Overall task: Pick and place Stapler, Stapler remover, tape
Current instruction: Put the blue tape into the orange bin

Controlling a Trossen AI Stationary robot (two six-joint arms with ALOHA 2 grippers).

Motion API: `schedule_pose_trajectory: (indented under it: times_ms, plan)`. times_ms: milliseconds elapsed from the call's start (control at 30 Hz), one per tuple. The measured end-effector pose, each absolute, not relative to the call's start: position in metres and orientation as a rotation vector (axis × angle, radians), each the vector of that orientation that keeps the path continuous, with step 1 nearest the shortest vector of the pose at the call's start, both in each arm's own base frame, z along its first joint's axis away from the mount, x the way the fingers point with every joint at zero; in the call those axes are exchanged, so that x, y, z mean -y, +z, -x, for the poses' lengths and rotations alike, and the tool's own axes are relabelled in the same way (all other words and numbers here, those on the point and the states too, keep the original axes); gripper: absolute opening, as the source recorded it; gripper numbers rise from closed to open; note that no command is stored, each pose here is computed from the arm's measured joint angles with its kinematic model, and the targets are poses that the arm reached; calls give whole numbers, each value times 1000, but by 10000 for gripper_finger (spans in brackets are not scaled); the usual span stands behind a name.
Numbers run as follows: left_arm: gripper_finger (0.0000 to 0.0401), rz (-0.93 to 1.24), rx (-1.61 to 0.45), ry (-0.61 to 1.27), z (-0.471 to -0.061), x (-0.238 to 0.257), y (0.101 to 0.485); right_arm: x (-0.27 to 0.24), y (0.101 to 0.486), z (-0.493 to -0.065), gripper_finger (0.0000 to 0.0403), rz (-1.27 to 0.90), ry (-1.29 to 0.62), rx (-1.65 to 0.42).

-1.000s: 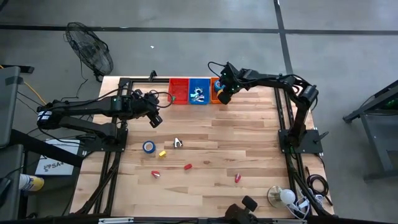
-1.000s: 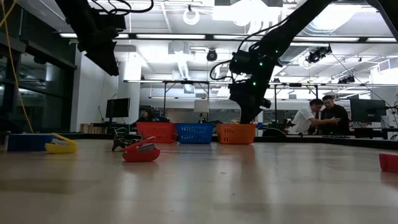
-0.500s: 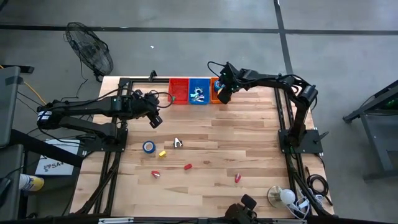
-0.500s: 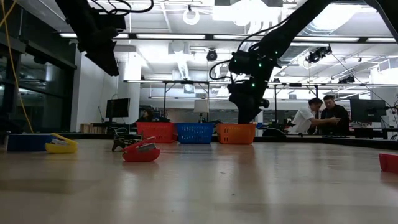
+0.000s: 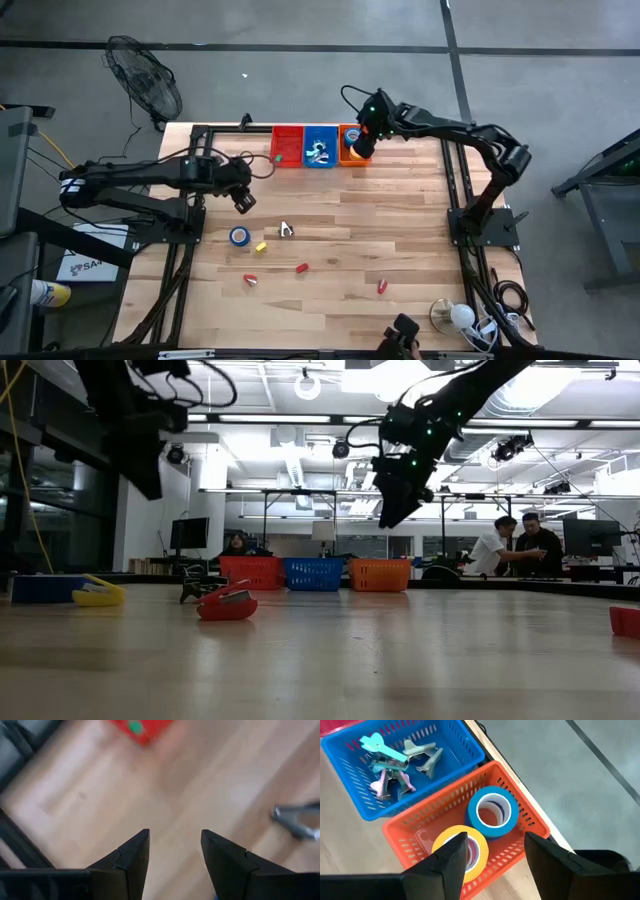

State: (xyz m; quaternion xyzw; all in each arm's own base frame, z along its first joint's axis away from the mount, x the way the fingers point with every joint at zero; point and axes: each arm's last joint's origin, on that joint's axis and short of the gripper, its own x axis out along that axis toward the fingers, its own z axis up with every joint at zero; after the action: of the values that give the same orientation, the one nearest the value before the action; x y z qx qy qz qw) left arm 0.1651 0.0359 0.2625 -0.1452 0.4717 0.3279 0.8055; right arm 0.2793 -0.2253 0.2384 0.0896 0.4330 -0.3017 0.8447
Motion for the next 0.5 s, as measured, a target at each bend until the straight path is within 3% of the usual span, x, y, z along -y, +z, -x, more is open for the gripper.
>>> schedule_pose_trajectory:
  times_ms: [500]
  plan:
    - [175, 747, -1268, 608, -145, -22, 198, 223, 241, -276, 188, -167, -613, -930]
